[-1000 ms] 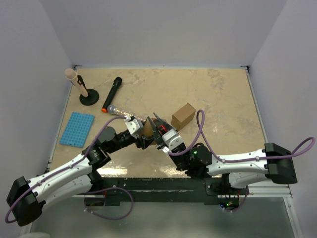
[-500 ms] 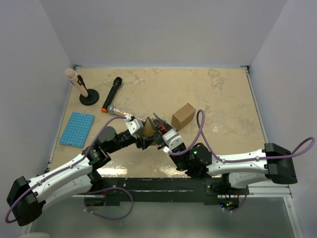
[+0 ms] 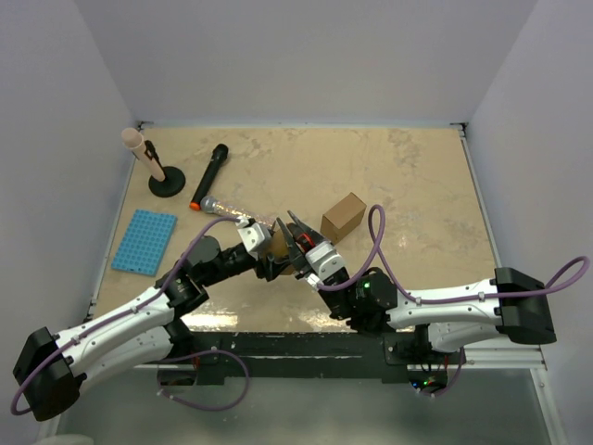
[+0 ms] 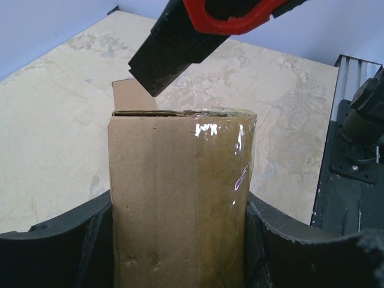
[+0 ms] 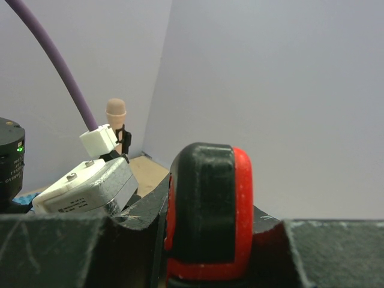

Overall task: Unpack the express box
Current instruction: Cut the express box.

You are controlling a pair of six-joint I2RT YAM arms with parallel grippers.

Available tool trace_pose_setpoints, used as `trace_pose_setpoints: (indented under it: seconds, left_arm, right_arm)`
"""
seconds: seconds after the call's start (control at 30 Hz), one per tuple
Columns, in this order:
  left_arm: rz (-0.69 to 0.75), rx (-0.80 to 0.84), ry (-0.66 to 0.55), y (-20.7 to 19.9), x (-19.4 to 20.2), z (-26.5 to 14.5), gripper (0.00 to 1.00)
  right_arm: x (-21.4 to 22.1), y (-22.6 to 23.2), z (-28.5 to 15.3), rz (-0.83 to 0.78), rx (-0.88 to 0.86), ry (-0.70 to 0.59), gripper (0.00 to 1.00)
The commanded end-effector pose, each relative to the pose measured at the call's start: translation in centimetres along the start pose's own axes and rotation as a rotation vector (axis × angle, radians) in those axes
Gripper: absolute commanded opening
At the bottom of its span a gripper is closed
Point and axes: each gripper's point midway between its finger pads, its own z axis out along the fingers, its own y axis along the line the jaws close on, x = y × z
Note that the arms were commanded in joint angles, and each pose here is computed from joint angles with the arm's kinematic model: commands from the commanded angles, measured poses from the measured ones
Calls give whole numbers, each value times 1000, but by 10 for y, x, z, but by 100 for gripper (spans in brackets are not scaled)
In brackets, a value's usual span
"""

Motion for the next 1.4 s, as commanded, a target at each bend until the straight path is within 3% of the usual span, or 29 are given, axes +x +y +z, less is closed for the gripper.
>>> trace_pose_setpoints:
  seconds: [0.0, 0.83, 1.37]
  left_arm:
    - [32, 14, -138, -3, -45, 0, 0]
    - [18, 15, -151, -3, -56, 2, 0]
    - [-30, -146, -132, 27, -64, 10, 0]
  right_arm:
    - [-5, -9, -3, 49, 41, -17, 0]
    - [2, -4, -8, 62, -2, 19, 0]
    - [10, -4, -19, 117, -49, 102, 0]
